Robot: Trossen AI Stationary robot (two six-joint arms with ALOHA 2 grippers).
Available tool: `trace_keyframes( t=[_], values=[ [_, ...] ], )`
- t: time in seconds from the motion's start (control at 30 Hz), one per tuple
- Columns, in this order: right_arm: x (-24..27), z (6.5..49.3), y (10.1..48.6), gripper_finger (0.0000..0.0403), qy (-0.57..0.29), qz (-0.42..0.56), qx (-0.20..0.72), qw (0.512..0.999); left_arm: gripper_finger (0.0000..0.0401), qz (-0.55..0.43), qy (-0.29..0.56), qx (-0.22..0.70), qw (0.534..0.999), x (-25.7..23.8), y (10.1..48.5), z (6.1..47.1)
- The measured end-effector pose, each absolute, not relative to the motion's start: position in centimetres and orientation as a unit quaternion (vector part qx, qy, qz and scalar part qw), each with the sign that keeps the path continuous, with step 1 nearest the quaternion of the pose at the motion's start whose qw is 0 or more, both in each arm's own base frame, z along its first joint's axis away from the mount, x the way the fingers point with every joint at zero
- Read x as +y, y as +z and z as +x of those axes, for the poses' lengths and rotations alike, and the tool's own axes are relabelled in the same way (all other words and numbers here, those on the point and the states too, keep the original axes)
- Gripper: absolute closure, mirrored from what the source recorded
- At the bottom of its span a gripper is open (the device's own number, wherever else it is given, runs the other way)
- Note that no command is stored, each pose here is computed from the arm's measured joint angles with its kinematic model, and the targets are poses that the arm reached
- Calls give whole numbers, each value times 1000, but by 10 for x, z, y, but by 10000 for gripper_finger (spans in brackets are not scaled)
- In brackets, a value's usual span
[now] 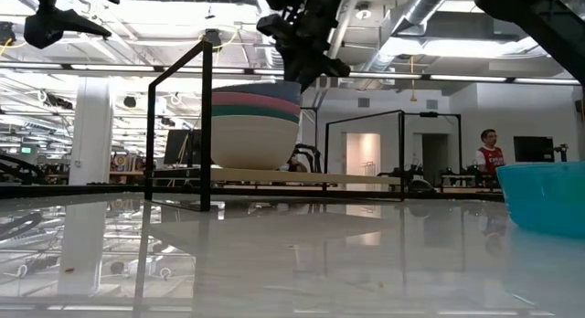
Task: Place and stack bowls onto a shelf
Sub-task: Stack the blue bowl on top of the pink bowl on the shelf
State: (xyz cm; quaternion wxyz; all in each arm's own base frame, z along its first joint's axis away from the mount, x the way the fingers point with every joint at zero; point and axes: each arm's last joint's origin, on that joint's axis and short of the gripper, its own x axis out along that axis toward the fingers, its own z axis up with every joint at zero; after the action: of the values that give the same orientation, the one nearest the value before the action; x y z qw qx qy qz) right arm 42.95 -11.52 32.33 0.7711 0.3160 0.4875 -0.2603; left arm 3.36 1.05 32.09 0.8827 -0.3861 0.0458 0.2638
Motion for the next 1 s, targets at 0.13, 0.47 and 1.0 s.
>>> trace_keyframes(
  t=[0.13, 0.47, 1.0],
  values=[
    [-118, 429, 324, 232, -265, 308, 485, 775, 156, -386, 264, 46, 883, 11, 321, 33],
    [-116, 419, 382, 209, -260, 291, 341, 855, 156, -385, 264, 47, 883, 11, 321, 33],
    [-109, 456, 344, 372, -246, 236, 353, 871, 156, -388, 261, 50, 883, 10, 320, 33]
  ],
)
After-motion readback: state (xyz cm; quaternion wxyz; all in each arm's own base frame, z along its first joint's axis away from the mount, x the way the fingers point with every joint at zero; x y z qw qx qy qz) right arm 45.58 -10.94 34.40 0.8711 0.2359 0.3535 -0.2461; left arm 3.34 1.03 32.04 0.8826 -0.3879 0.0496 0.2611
